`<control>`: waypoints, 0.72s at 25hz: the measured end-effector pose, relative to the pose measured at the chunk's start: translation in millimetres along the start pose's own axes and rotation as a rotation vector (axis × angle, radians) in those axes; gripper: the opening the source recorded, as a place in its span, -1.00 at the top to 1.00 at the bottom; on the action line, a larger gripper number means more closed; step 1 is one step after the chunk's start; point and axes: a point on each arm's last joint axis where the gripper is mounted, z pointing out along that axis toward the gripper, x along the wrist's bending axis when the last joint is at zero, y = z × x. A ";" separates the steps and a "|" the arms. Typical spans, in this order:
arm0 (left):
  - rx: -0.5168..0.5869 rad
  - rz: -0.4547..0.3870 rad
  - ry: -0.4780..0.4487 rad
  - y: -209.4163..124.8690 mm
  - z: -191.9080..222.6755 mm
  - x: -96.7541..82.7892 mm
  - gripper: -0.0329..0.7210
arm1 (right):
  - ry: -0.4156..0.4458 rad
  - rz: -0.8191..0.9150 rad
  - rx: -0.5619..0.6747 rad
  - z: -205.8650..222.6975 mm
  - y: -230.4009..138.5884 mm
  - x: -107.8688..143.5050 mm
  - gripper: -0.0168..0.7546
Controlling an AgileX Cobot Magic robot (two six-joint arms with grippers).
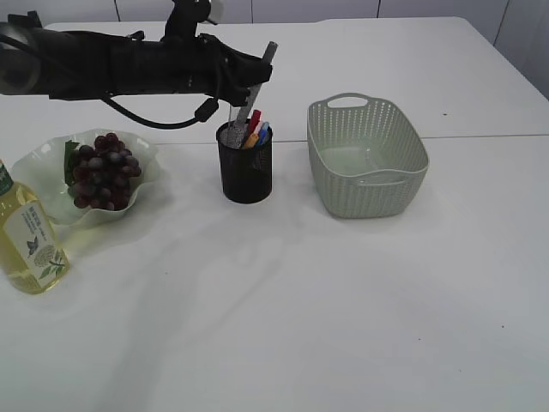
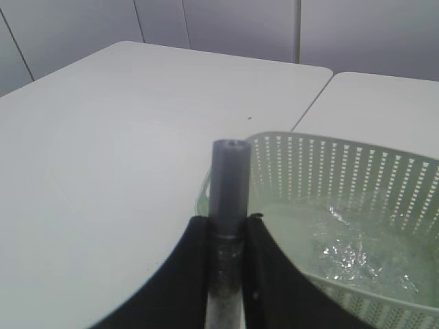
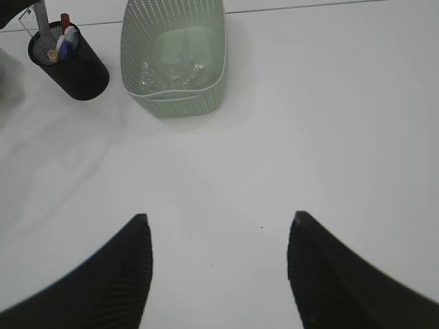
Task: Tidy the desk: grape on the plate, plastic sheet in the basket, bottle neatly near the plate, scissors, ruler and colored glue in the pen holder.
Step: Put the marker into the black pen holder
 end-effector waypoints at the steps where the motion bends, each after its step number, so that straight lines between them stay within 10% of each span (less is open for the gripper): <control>1: 0.000 0.000 0.000 -0.1 -0.1 0.2 0.72 | -0.002 -0.001 0.000 0.0 0.0 -0.2 -0.23; 18: -0.006 -0.014 0.012 -0.2 -1.5 3.3 0.40 | -0.014 -0.004 0.002 0.6 -0.3 -1.3 -0.23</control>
